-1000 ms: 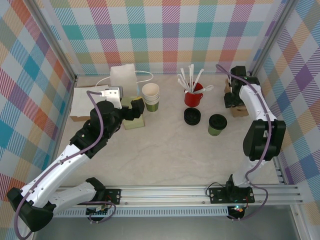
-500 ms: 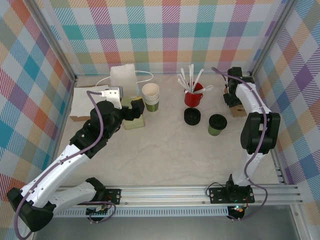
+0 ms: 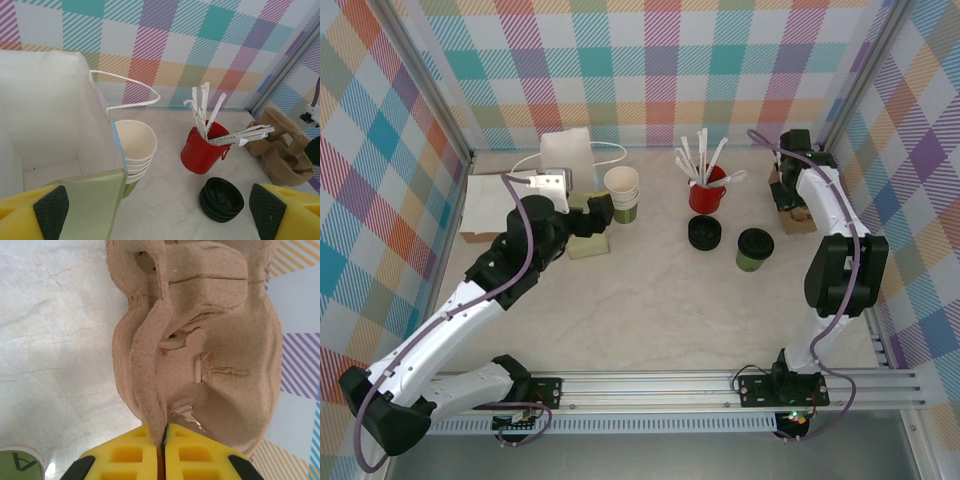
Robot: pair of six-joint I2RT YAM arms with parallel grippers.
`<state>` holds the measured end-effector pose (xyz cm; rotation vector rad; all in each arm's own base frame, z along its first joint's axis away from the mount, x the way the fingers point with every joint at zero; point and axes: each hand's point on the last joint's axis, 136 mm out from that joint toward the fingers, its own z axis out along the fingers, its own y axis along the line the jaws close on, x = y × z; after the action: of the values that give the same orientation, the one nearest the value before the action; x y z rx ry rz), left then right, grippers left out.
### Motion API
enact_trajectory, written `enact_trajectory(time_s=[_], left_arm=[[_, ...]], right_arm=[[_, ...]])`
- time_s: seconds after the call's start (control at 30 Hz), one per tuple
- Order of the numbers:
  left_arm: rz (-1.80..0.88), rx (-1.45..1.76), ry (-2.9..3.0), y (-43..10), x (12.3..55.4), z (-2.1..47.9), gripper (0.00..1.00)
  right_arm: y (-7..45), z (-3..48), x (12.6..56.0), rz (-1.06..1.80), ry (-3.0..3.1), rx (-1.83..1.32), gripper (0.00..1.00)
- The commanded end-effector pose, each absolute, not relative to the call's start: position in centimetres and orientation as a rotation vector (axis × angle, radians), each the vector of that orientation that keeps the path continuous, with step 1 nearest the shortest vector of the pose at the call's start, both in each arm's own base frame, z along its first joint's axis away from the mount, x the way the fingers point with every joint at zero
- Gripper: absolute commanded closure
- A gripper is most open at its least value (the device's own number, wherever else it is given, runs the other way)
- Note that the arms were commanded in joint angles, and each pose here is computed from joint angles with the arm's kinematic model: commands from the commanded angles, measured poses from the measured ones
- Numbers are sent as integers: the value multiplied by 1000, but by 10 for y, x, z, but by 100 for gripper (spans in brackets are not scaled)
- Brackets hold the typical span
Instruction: Pack the takeout coffee
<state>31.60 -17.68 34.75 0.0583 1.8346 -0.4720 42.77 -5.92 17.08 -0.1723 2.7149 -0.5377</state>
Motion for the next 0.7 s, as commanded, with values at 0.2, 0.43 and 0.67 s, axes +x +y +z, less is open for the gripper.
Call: enact_trajectory(time_s=[0.2,0.43,0.67], left_arm=[[-634,66,1927,-210,336,372,8],[-852,86,1968,-253,358,394,12],[-1020,155,1987,-295,376,410,17]], right_arm=[[-19,251,404,-228,2478,-124,92],[38,285,375,-70,2276,-295,92],[90,287,358,-127,2162,-502,92]])
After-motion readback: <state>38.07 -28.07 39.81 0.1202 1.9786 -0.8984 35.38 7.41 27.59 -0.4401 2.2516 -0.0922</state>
